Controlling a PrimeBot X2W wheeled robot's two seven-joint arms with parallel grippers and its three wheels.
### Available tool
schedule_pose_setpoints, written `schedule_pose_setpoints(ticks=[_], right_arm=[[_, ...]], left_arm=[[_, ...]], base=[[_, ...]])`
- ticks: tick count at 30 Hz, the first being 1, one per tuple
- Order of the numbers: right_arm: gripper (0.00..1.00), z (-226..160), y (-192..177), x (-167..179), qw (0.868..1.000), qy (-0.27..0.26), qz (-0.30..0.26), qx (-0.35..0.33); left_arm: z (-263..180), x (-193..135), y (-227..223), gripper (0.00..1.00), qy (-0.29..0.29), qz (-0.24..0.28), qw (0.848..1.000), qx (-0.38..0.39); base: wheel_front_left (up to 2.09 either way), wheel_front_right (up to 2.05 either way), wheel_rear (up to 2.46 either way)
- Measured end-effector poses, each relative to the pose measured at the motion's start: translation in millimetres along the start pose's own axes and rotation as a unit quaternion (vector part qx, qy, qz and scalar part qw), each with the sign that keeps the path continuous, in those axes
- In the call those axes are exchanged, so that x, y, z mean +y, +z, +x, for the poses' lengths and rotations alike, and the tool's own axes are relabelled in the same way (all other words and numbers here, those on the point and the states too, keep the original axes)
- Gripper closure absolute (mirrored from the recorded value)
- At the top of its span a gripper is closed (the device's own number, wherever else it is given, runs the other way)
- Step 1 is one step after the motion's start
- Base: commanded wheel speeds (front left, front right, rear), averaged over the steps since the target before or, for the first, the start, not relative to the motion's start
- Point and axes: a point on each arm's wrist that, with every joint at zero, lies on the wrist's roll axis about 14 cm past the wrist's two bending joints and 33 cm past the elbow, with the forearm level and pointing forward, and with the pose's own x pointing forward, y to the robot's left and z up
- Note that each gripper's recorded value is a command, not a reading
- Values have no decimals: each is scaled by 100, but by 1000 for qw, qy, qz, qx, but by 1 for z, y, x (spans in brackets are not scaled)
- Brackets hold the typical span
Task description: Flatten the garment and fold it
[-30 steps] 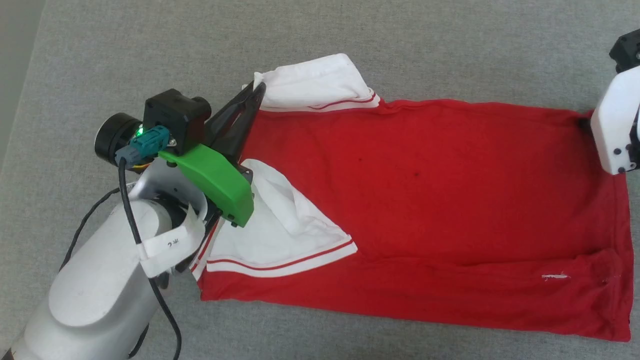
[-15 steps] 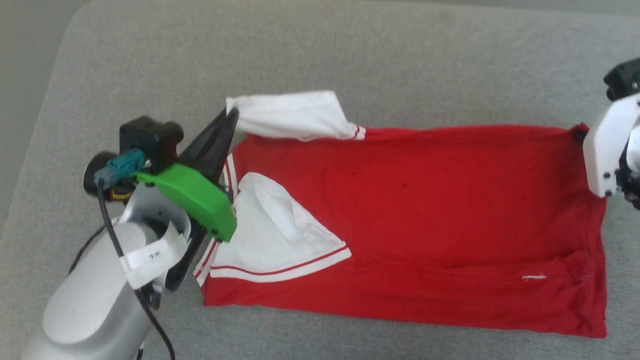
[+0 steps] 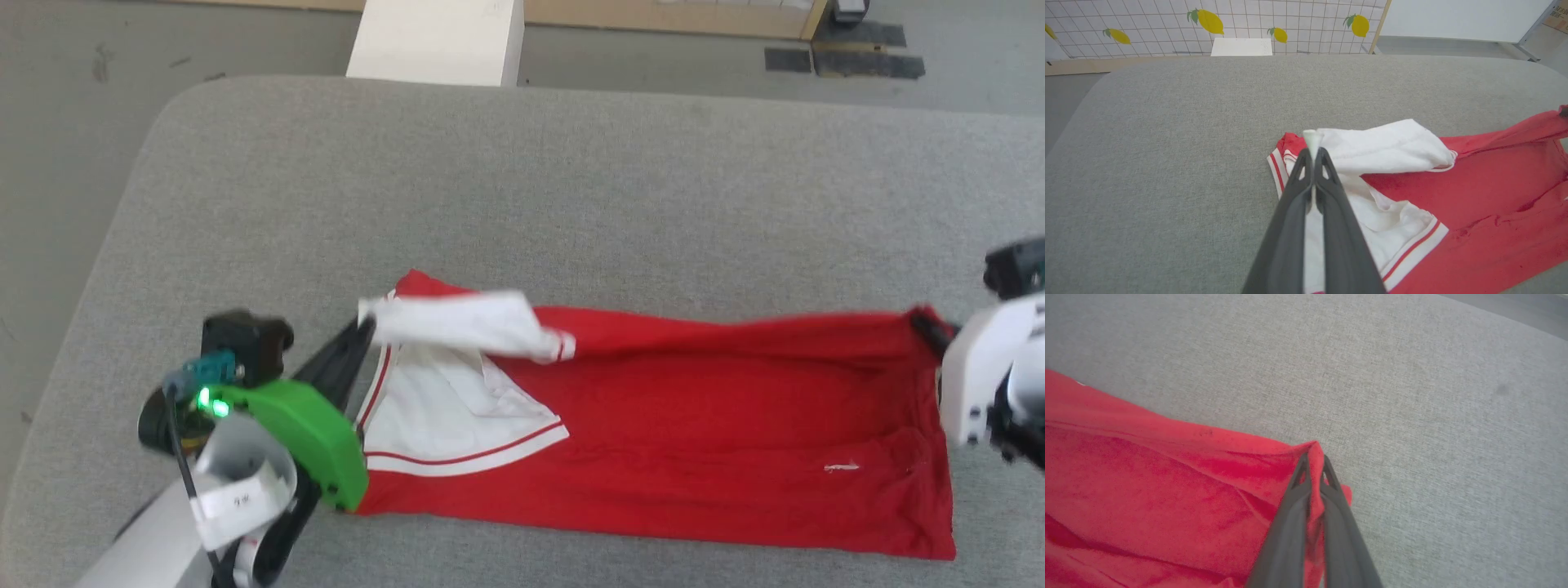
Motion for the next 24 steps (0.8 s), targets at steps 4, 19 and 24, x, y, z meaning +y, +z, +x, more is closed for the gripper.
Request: schedule_pose_setpoints(ticks=[4, 19, 24], right_arm=[[100, -11, -23, 4, 1000, -1, -12, 18], [100, -28, -84, 21, 986, 26, -87, 137], [100, -27, -89, 22, 983, 30, -103, 148]], left_arm=[[-15, 4, -31, 100, 6, -3, 998, 55], [-36, 9, -128, 100, -6, 1, 971, 240], [-29, 10, -129, 100, -11, 7, 971, 239]], base=[[0, 0, 0], [0, 0, 0], [0, 0, 0]])
